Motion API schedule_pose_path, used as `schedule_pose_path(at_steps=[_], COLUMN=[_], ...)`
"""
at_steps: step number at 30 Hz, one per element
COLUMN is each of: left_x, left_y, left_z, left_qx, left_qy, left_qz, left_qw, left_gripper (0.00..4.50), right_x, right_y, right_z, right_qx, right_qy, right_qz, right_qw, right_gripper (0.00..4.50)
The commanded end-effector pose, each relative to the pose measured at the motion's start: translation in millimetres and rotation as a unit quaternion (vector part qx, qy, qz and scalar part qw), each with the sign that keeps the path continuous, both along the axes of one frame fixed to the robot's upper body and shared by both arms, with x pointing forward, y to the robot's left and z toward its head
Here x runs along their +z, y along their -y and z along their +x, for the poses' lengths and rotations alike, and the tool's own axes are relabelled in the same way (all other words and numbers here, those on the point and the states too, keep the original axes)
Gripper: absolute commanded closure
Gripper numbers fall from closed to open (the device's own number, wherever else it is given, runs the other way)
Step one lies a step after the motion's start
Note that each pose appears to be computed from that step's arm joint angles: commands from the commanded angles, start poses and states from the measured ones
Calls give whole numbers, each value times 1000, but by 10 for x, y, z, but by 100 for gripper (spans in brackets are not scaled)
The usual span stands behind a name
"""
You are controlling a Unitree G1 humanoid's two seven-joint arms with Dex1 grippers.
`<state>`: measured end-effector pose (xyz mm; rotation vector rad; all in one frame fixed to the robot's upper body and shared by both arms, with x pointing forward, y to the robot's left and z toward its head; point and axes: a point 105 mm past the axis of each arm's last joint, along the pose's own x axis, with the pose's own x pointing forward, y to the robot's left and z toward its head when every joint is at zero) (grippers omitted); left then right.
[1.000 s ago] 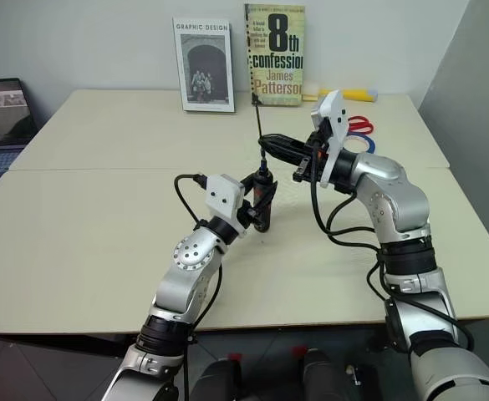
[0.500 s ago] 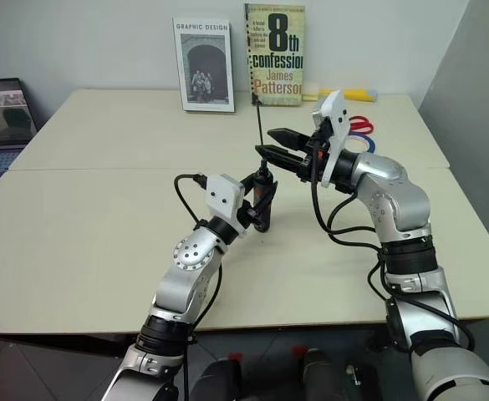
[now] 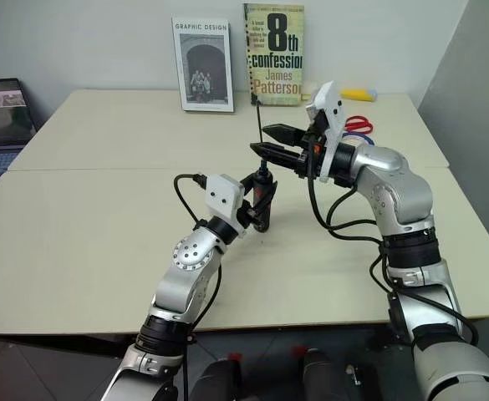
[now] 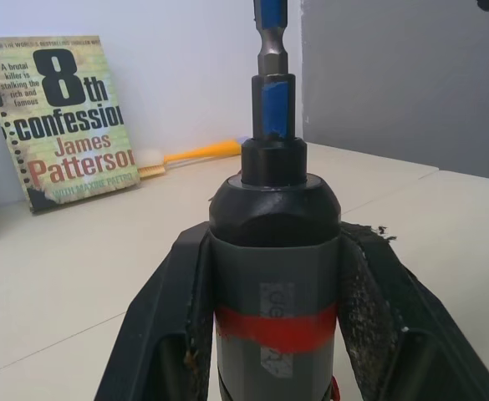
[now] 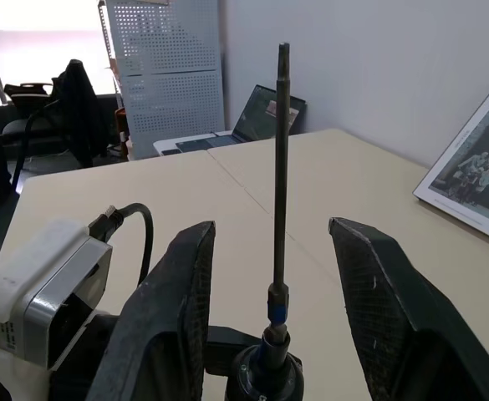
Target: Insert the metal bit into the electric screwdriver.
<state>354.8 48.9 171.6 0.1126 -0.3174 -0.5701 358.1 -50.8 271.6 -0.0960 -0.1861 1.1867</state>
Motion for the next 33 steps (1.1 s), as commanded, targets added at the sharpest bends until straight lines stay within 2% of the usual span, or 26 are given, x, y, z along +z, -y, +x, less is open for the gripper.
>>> schedule_pose_path(at_steps=[1,2,5,13,21,29,33], left_x=[4,4,2,1,8,9,6], left_y=[-24,-24,-25,-29,-41,-46,-57], left_z=[2,2,3,0,6,2,4], left_qx=[5,5,5,6,8,8,10], left_qy=[4,4,3,3,4,4,3], left_qz=[7,7,7,7,7,7,7], left_qw=[1000,1000,1000,1000,1000,1000,1000], left_gripper=[286,286,286,286,286,286,286], right_x=[189,194,204,208,173,323,295], right_y=[-41,-42,-46,-48,-30,-47,-34], right_z=[-74,-75,-82,-96,-86,-103,-84], right_qx=[14,15,18,23,23,23,14], right_qy=[25,24,23,20,19,38,42], right_qz=[10,11,13,16,11,48,48], right_qw=[1000,1000,999,999,1000,998,998], right_gripper=[224,224,276,448,450,450,450])
